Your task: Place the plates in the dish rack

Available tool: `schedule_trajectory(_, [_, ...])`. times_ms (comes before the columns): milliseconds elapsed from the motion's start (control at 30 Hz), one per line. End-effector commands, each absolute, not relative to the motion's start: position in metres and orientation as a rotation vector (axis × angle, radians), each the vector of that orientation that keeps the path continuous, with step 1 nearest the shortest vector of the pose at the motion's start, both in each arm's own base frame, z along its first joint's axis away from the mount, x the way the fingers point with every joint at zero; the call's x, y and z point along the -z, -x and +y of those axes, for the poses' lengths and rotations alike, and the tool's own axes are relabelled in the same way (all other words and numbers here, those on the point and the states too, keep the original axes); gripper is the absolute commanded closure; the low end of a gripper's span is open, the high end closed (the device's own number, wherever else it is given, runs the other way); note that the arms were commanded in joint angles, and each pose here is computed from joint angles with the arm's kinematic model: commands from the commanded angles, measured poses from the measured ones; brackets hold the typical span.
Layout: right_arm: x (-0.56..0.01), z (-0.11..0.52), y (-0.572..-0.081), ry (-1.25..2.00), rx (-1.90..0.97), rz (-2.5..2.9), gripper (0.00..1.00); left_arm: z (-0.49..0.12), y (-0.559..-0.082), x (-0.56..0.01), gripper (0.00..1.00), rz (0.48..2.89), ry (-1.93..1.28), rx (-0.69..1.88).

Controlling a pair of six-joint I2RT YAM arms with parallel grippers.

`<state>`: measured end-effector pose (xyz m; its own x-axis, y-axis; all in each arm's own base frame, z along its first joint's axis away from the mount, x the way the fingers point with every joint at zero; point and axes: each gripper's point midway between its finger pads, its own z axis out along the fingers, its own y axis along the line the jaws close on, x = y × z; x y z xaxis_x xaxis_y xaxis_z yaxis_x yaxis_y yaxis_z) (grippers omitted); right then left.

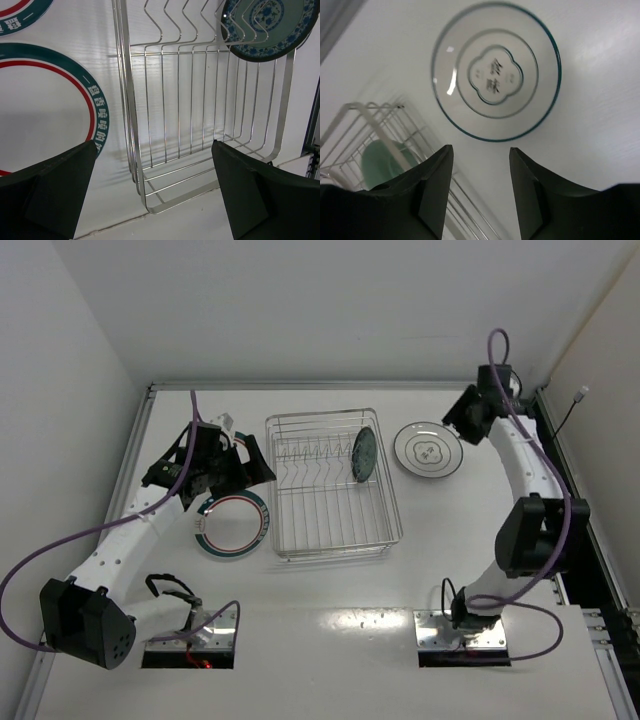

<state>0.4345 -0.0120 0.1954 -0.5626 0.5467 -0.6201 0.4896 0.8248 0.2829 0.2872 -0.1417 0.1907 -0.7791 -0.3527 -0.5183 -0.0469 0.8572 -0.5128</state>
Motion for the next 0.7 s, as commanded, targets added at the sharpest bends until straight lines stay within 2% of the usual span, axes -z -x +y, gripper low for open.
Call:
schedule_trajectory(0, [-0.131, 0.013, -0.426, -0.977, -0.618, 2.315, 0.55, -0.146, -0.292, -0.202, 0.01, 2.365, 0.250, 0.652])
schedule_trajectory(100, [-0.110, 0.003, -0.429, -1.056, -0.774, 2.222, 0.55, -0.146, -0.292, -0.202, 0.01, 2.365, 0.250, 0.652])
schedule_trajectory(367, [-0.041, -0.025, -0.438, -1.193, -0.639, 2.373, 0.58, -0.143, -0.287, -0.198, 0.01, 2.381, 0.259, 0.636])
schedule_trajectory(667, [-0.016, -0.027, -0.442, -1.281, -0.588, 2.458, 0.65, -0.134, -0.285, -0.203, 0.01, 2.361, 0.282, 0.602])
